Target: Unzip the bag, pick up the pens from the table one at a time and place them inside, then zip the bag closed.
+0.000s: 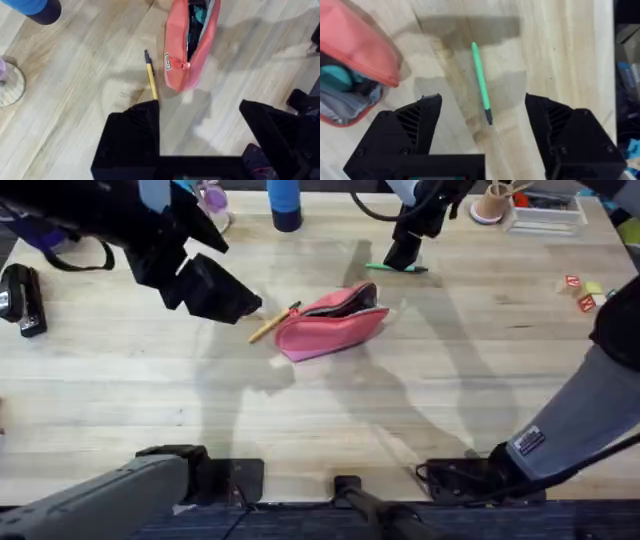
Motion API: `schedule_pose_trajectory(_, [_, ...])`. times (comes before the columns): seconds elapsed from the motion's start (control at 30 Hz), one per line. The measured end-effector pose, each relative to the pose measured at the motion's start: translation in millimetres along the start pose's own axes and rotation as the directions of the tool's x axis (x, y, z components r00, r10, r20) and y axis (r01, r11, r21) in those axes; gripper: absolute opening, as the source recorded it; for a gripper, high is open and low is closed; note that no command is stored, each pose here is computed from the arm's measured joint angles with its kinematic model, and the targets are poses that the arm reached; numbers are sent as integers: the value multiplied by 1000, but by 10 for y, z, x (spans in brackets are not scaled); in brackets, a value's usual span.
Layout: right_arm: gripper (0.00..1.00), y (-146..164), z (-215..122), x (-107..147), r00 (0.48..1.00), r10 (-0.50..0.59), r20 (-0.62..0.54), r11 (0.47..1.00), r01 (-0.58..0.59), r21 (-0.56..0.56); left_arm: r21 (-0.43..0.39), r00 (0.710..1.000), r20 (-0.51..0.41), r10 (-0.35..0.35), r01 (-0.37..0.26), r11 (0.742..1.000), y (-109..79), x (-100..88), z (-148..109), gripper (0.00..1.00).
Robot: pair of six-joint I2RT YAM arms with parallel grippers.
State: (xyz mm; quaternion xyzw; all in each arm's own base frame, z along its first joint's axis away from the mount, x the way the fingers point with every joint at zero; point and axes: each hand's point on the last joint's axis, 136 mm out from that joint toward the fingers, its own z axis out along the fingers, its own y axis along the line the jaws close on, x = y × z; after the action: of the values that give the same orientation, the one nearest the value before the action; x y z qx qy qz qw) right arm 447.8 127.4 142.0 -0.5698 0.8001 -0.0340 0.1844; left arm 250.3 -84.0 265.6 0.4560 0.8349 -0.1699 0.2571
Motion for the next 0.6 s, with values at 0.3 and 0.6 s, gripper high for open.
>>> schedule_pose_trajectory(0.3, [996,-49,64,2,998,-57,-7,998,57,15,13,1000,-10,-10,10,1000,-35,25,0,995])
schedule_pose_trajectory(0.6, [995,57,519,131,995,-75,-60,995,71,-71,13,1000,-10,-10,10,1000,-34,25,0,995])
